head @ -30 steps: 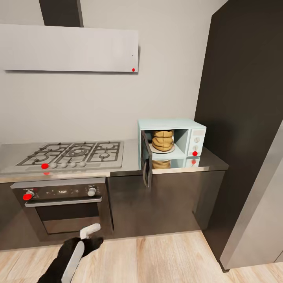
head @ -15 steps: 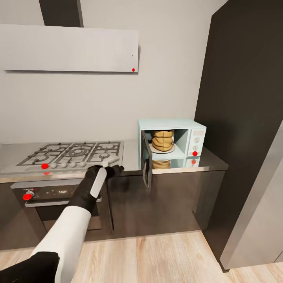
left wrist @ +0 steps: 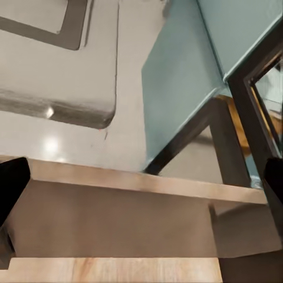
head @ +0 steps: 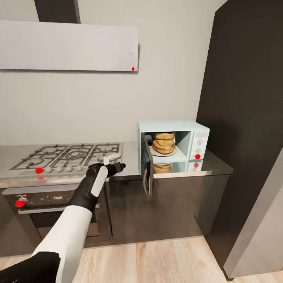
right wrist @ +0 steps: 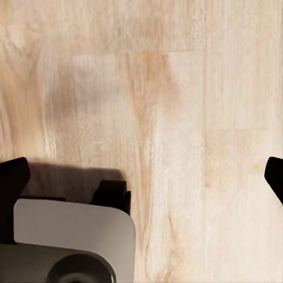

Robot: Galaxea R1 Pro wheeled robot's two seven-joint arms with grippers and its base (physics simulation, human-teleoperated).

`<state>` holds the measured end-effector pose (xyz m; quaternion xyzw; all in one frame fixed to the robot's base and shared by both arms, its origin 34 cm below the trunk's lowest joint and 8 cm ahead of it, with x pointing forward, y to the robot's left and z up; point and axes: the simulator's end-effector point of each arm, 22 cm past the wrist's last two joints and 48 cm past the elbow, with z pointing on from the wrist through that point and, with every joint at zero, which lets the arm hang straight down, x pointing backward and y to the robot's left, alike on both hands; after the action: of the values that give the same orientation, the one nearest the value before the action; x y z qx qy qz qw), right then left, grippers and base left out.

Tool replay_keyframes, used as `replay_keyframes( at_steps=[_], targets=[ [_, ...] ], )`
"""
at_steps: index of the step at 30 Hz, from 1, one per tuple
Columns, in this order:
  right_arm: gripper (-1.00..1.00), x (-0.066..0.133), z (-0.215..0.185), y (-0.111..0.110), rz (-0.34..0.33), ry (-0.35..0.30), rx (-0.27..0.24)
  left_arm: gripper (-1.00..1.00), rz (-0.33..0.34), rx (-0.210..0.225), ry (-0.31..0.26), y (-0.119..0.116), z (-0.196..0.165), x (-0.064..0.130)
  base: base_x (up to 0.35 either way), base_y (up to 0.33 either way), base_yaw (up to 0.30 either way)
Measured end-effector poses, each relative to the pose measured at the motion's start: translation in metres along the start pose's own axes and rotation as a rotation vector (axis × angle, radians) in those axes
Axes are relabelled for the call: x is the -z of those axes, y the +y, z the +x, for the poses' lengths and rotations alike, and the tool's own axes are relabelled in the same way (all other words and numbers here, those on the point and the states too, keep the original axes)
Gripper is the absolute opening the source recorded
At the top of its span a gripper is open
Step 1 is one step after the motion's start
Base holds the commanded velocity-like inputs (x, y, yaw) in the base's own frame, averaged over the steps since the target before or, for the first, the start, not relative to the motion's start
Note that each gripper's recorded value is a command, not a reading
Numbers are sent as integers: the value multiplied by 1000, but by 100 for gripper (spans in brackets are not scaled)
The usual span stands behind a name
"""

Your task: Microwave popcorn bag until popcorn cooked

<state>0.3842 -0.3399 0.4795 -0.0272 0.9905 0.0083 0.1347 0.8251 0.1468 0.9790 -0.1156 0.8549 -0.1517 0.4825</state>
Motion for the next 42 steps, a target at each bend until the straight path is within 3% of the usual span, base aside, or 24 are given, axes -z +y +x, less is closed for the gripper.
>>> replay_keyframes(
  at_steps=[5,6,7,11,26,28,30,32,36,38,40,42],
  targets=[
    [100,0,1,-5,26,6,-3,100,26,-2,-2,-10,1,0,15,0,-211],
    [100,0,1,-6,29,6,-3,100,67,-2,-2,-19,1,1,0,0,-242],
    [100,0,1,-6,31,6,-3,100,237,2,-4,-56,1,6,0,0,-242],
    [100,0,1,-6,32,6,-3,100,335,5,-17,-75,-2,12,0,0,-243],
    [100,0,1,-6,32,4,-3,100,366,-8,-15,-87,-1,15,0,0,-243],
    [100,0,1,-6,32,3,-2,100,404,-8,-15,-96,-1,18,0,0,-243],
    [100,0,0,-6,32,2,-2,100,514,-13,-14,-118,0,29,0,0,-243],
    [100,0,0,-6,32,2,-2,100,541,-25,-14,-124,1,32,0,0,-163],
    [100,0,-1,-8,34,-4,-1,100,514,-67,-62,-127,-16,40,0,0,-31],
    [100,0,-1,-8,35,-3,0,100,449,-77,-112,-118,-35,46,75,0,-4],
    [100,0,-1,-8,34,-4,0,100,421,-85,-122,-117,-39,48,263,0,-1],
    [100,0,-1,-8,34,-3,0,100,421,-123,-116,-127,-33,49,306,0,0]
  ],
)
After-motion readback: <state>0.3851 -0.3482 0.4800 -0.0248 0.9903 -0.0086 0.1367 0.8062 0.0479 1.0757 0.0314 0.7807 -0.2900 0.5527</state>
